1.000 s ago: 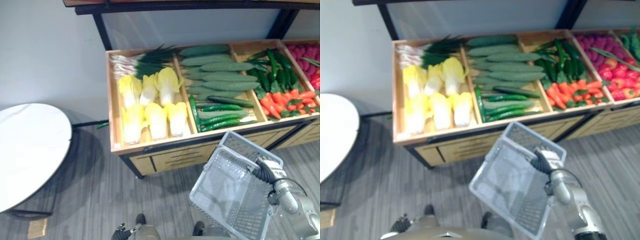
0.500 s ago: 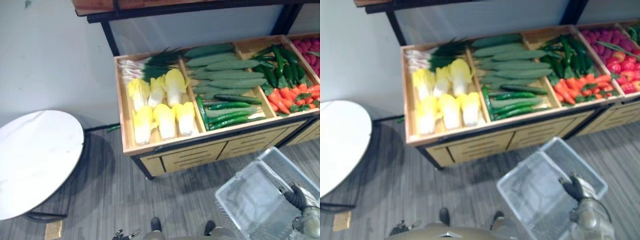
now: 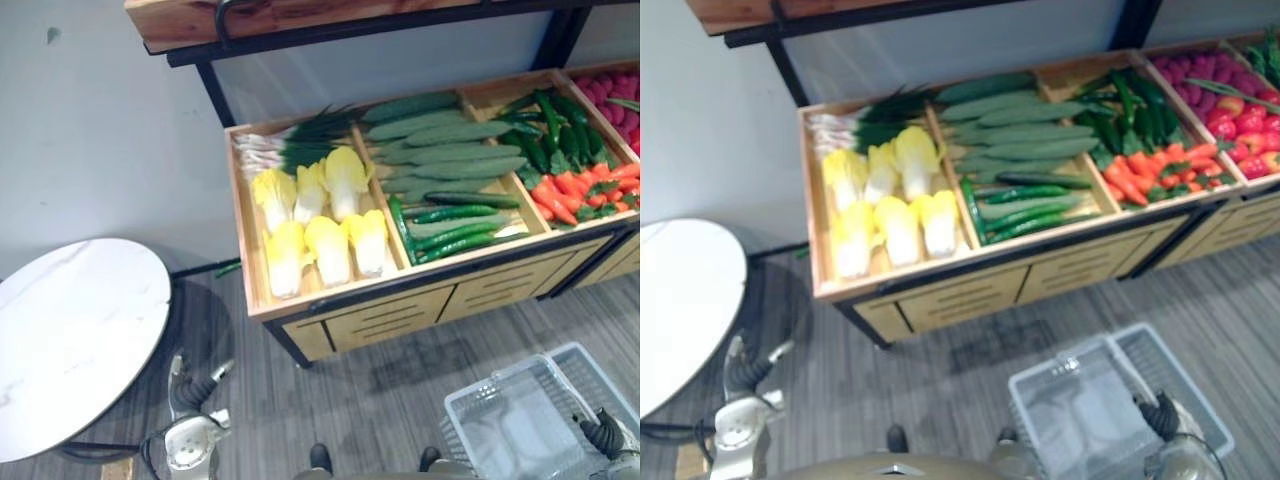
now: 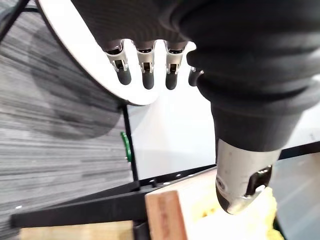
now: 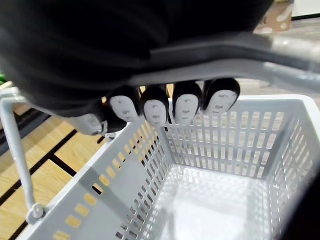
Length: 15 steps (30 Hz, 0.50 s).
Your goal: Pick vegetable in the basket
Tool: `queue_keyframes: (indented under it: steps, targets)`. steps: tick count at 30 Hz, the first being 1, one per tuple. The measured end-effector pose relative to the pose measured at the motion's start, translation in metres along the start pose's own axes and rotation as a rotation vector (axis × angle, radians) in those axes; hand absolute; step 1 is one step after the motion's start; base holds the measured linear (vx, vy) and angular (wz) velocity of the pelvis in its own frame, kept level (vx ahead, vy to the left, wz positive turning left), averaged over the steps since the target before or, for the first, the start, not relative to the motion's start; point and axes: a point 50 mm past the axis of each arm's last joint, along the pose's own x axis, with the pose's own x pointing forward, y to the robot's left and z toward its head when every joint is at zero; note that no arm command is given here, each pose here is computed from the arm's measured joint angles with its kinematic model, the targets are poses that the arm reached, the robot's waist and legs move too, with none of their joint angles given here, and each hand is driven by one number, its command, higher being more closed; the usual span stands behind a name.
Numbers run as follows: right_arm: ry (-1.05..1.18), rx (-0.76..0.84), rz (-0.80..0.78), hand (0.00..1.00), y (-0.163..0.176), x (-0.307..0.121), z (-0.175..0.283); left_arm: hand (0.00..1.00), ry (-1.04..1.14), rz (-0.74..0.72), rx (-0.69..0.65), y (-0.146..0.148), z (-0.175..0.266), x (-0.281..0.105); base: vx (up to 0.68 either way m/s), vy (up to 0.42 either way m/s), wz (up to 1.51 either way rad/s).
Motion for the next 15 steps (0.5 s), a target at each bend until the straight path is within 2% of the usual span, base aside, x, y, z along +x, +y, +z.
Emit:
queue_keyframes:
  steps: [5,15]
  targets:
    - [0.037,0.031,0.013,1.00,0.005,0.001,-0.004,0.00,-0.156,0.071,-0.047,-0.008,0.041,0.014,0.00,0.010,-0.07]
    - [-0.110,0.020,0.009,1.00,0.003,0.023,0.046,0.00,-0.307,0.137,-0.054,-0.022,0.093,0.044,0.04,-0.006,-0.29]
